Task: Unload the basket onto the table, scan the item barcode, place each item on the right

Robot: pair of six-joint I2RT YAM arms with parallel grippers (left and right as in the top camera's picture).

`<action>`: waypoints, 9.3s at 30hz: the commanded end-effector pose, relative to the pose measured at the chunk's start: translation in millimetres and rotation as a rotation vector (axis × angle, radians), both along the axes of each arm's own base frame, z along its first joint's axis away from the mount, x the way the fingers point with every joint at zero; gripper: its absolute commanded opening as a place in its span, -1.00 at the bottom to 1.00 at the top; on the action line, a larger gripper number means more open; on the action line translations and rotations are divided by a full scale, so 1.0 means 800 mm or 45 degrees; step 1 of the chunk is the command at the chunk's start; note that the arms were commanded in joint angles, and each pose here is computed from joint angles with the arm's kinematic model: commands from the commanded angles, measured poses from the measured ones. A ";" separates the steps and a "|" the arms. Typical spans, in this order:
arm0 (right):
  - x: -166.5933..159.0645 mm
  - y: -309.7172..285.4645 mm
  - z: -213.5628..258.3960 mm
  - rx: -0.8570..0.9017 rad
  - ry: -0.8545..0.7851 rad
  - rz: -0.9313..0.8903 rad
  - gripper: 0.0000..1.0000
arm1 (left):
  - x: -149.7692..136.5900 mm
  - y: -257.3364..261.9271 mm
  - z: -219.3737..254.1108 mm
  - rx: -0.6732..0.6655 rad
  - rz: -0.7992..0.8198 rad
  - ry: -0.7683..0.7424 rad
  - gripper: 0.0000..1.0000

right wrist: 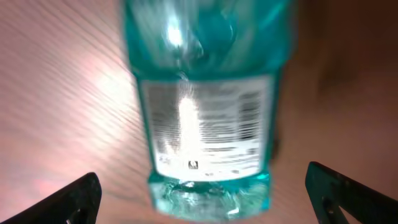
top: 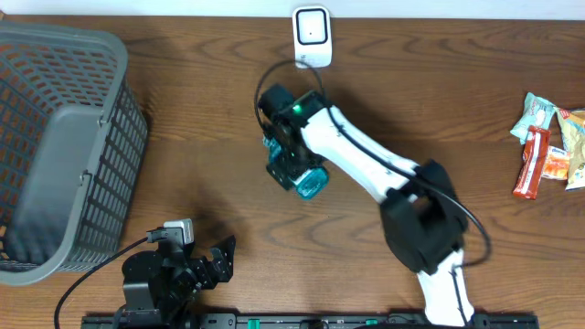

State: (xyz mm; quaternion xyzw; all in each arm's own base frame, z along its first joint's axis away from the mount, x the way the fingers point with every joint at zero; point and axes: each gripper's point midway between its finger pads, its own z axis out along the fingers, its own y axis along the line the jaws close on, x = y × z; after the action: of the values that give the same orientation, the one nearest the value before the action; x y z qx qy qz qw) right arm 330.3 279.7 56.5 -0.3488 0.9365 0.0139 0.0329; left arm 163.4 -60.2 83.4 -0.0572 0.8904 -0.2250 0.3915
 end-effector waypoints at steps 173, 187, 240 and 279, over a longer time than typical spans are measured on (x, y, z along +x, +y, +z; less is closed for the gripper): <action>0.363 -0.084 0.277 1.259 -0.995 -0.944 -0.97 | -0.001 0.001 0.000 0.000 0.012 0.007 0.96; 0.274 -0.473 0.160 -0.452 -1.066 -1.363 -0.97 | -0.001 0.001 0.000 0.000 0.012 0.007 0.96; -0.143 -0.371 0.573 0.559 -1.534 -0.959 0.99 | -0.001 0.001 0.000 0.000 0.012 0.007 0.96; -0.195 -0.365 0.377 0.876 -2.004 -0.913 0.98 | -0.001 0.001 0.000 0.000 0.012 0.007 0.96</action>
State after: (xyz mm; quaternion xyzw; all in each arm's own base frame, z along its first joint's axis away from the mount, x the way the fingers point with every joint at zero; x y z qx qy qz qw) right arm 162.8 -13.9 380.8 0.0662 0.6494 0.0148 0.7574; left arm 163.2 -60.2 83.6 -0.0589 0.8904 -0.2257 0.3909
